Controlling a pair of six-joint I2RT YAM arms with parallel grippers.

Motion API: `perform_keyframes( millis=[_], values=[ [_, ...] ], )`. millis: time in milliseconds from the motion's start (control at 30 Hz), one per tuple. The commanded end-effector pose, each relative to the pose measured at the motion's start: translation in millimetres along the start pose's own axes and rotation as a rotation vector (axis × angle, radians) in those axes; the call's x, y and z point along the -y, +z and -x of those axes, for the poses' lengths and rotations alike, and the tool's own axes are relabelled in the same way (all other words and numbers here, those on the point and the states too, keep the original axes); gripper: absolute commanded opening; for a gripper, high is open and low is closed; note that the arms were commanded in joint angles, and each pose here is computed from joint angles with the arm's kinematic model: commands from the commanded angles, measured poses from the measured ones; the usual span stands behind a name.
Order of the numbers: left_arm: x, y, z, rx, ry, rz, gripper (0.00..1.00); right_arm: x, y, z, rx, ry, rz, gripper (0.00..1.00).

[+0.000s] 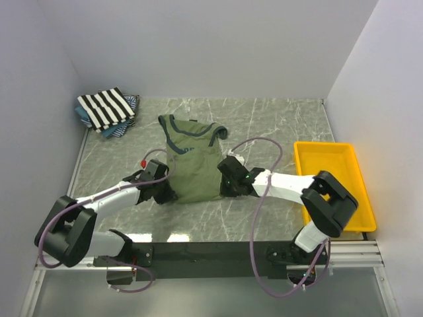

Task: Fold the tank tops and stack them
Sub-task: Fold the tank top

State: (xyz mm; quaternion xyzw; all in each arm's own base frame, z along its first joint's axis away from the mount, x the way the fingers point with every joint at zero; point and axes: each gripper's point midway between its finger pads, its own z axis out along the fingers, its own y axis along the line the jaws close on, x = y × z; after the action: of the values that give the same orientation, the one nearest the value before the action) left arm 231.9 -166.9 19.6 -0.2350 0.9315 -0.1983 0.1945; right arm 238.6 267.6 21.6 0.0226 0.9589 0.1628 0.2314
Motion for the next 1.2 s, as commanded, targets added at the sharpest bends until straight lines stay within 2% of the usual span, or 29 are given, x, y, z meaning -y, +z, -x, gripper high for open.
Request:
perform_keyframes(
  millis=[0, 200, 433, 500, 533, 567, 633, 700, 733, 800, 867, 900, 933, 1033, 1167],
  values=[
    [-37.9, -22.1, -47.8, -0.169, 0.024, 0.149, 0.01, 4.7, -34.0, -22.0, -0.064, -0.082, 0.022, 0.0],
    [-47.0, -47.5, -77.7, -0.252, 0.017, 0.154, 0.01, 13.5, -70.5, -84.3, -0.163, -0.131, 0.042, 0.0],
    [-58.2, -78.1, -107.6, -0.336, 0.034, 0.134, 0.01, 15.7, -93.1, -148.1, -0.279, -0.103, 0.069, 0.0],
    [-60.1, -84.5, -112.0, -0.36, 0.044, 0.125, 0.13, 15.1, -95.0, -151.3, -0.281, -0.093, 0.075, 0.09],
    [-54.4, -88.6, -108.9, -0.351, 0.069, 0.099, 0.2, 16.1, -97.7, -151.2, -0.285, -0.085, 0.069, 0.24],
    [-51.6, -93.8, -108.5, -0.359, 0.085, 0.089, 0.35, 17.0, -99.8, -146.6, -0.27, -0.078, 0.061, 0.33],
    [-29.4, -107.3, -90.5, -0.302, 0.14, 0.037, 0.48, 17.8, -107.4, -115.1, -0.171, -0.071, 0.04, 0.46],
    [-15.7, -120.3, -78.5, -0.269, 0.184, 0.012, 0.57, 22.0, -111.6, -74.1, -0.08, 0.012, 0.04, 0.48],
    [7.0, -133.0, -62.9, -0.223, 0.228, -0.036, 0.59, 18.8, -114.1, -56.7, -0.042, 0.021, 0.068, 0.48],
    [40.6, -153.2, -39.2, -0.146, 0.282, -0.107, 0.61, 29.8, -115.5, -9.4, 0.054, 0.123, 0.06, 0.49],
    [68.6, -154.1, -28.8, -0.125, 0.338, -0.18, 0.57, 39.2, -113.4, 26.1, 0.133, 0.167, 0.049, 0.49],
    [97.2, -155.4, -27.5, -0.124, 0.362, -0.297, 0.56, 54.6, -107.9, 51.7, 0.169, 0.242, 0.02, 0.49],
    [109.6, -145.2, -28.2, -0.143, 0.364, -0.322, 0.54, 49.0, -105.0, 69.0, 0.193, 0.262, 0.07, 0.49],
    [150.5, -124.7, -40.0, -0.172, 0.376, -0.469, 0.5, 62.5, -83.6, 109.8, 0.224, 0.355, 0.051, 0.47],
    [176.1, -95.8, -70.3, -0.212, 0.437, -0.52, 0.47, 74.2, -49.4, 128.7, 0.198, 0.405, -0.008, 0.44]
  ],
)
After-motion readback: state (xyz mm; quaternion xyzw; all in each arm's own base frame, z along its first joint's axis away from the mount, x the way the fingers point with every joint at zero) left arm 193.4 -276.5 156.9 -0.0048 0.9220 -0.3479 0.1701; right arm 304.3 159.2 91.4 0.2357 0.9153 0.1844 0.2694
